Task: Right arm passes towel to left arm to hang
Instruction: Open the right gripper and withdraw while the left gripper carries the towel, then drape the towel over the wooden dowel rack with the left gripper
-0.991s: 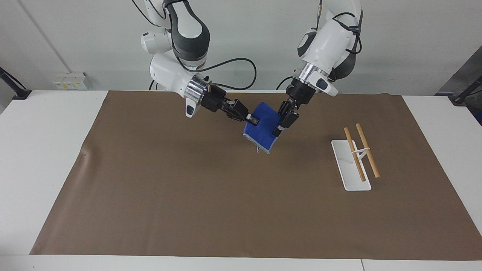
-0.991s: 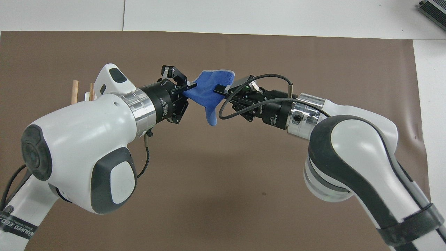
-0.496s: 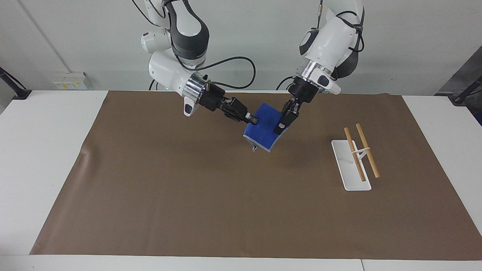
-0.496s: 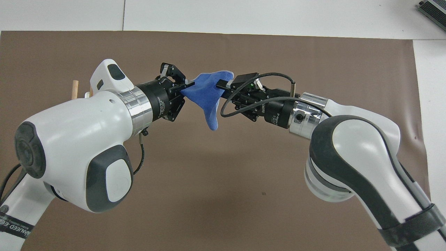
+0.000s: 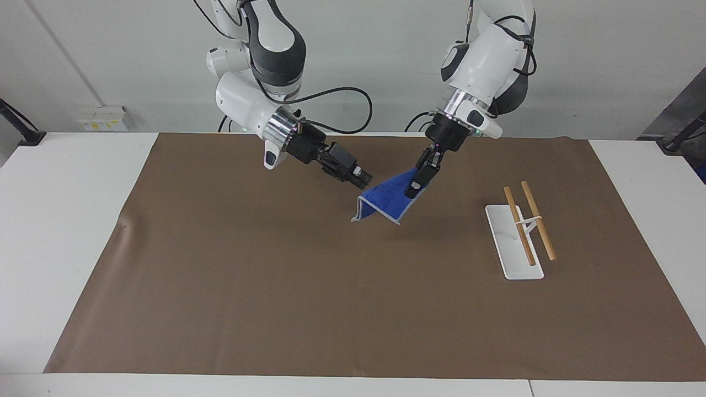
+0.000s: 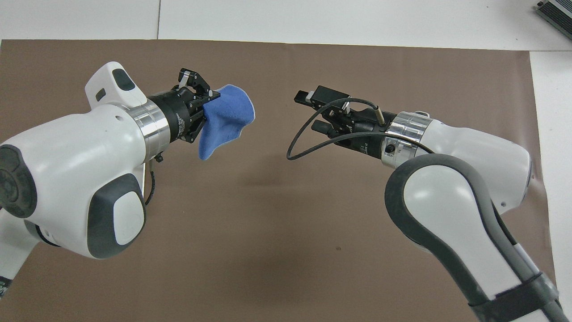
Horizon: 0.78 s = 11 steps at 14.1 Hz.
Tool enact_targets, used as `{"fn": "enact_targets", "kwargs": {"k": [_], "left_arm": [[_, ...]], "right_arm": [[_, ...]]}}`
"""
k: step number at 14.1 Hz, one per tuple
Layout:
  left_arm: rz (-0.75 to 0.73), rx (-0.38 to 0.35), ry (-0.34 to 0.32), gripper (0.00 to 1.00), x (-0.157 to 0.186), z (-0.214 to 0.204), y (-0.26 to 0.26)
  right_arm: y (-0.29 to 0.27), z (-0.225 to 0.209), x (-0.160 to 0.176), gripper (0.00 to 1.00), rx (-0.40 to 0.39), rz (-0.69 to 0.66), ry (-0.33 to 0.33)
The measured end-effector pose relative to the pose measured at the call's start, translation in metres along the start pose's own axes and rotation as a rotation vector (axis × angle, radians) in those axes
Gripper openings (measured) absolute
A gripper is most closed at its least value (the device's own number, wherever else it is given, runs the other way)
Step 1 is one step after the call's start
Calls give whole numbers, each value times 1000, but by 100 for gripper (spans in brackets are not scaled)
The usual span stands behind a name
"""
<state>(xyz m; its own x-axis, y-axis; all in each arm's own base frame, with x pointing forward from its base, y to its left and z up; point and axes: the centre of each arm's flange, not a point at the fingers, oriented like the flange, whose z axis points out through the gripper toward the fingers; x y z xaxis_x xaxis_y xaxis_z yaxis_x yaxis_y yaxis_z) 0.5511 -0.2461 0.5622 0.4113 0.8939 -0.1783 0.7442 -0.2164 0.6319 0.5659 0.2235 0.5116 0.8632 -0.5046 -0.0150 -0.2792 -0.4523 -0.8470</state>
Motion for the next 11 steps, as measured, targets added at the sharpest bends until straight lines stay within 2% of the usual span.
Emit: {"fn": "enact_targets", "kwargs": {"k": [3, 5, 8, 11], "left_arm": [[-15, 1, 59, 2, 41, -5, 2], [-11, 12, 94, 2, 58, -6, -2], [-6, 39, 128, 2, 76, -1, -14], [8, 65, 173, 2, 95, -4, -27]], "right_arm": [[17, -18, 29, 100, -182, -187, 57], [28, -31, 46, 100, -338, -310, 64], [39, -50, 60, 100, -591, -466, 11], [38, -71, 60, 100, -750, -542, -41]]}}
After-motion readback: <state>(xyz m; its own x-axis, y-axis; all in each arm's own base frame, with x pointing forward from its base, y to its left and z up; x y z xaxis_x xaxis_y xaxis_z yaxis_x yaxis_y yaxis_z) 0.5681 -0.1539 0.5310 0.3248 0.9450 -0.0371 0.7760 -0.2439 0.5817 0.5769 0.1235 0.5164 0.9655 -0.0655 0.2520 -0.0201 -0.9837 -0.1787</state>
